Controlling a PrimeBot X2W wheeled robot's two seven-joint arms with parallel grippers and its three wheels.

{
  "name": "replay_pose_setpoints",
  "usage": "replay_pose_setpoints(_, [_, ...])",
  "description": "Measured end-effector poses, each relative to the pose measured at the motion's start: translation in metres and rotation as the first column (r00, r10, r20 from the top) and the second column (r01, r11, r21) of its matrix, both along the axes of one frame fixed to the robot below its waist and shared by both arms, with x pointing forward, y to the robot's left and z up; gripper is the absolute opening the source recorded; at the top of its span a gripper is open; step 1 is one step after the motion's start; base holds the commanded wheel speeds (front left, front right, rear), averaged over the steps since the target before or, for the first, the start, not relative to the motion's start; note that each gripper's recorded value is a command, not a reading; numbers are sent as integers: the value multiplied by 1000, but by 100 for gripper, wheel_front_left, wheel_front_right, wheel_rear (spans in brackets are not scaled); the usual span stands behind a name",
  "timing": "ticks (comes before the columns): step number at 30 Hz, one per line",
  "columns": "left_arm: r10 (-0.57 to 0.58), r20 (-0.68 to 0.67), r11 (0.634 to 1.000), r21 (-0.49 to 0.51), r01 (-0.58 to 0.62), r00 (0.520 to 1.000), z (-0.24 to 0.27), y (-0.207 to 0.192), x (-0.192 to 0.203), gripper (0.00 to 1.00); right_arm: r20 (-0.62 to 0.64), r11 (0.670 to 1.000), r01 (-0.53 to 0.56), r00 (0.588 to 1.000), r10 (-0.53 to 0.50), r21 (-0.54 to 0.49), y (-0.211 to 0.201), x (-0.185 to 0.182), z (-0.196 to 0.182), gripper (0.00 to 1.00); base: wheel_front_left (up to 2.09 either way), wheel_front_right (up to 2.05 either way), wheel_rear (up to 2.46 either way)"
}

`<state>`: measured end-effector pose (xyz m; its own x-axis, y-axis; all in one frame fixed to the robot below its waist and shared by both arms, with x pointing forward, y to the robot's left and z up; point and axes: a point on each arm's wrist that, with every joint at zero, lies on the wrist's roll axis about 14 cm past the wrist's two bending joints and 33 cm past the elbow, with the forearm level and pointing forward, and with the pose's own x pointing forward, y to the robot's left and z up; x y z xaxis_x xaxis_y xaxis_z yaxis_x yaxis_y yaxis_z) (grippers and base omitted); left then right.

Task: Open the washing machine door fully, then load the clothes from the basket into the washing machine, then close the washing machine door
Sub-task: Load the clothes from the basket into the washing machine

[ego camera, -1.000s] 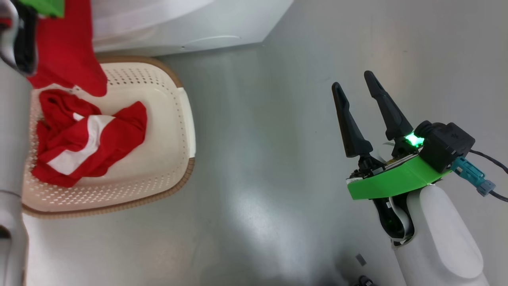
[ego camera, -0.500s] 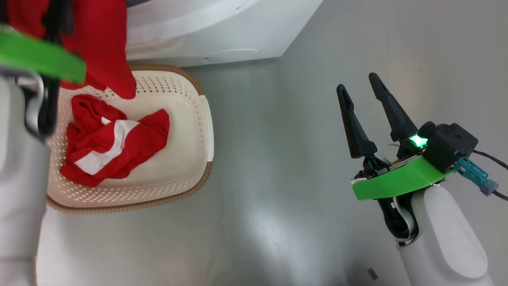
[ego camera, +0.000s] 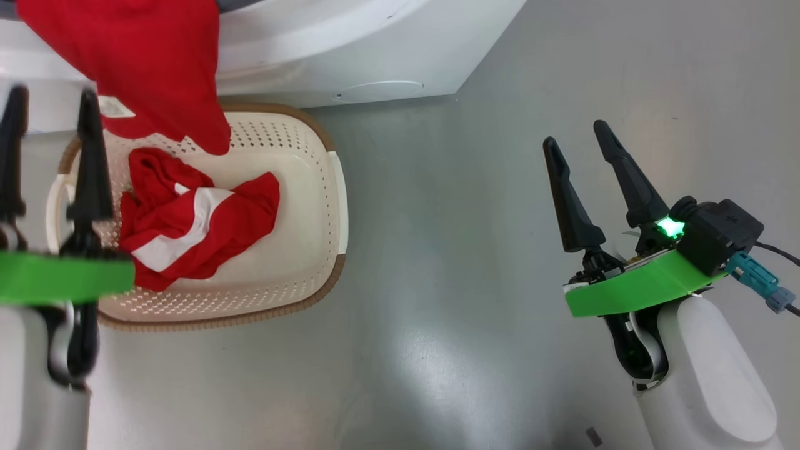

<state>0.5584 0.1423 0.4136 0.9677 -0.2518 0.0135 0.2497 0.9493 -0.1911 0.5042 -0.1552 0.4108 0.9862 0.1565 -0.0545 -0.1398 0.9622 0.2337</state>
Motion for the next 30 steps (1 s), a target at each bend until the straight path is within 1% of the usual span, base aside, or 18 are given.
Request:
replay_pose_setpoints(3, [12, -6, 1000, 8, -12, 1000, -2, 4, -14, 100, 2, 1000, 0, 1000, 0, 0, 0, 1, 0, 100, 0, 0, 0])
replay_pose_setpoints(11, [55, -21, 998, -20, -56, 998, -1, 9, -40, 100, 15, 1000, 1, 1000, -1, 2, 0, 4, 3, 100, 0, 0, 0])
replay_pose_setpoints(17, [66, -84, 997, -25, -69, 994, -16, 7, -62, 100, 24, 1000, 12, 1000, -12, 3, -4, 6, 5, 100, 0, 0, 0])
replay_pose_setpoints(22, [80, -100, 996, -40, -84, 992, -19, 6, -66, 100, 30, 1000, 17, 999, -18, 7, -5, 6, 7, 100, 0, 0, 0])
replay_pose_setpoints(30, [87, -142, 995, -34, -92, 986, -32, 9, -70, 100, 25, 1000, 15, 1000, -15, 9, -4, 7, 5, 100, 0, 0, 0])
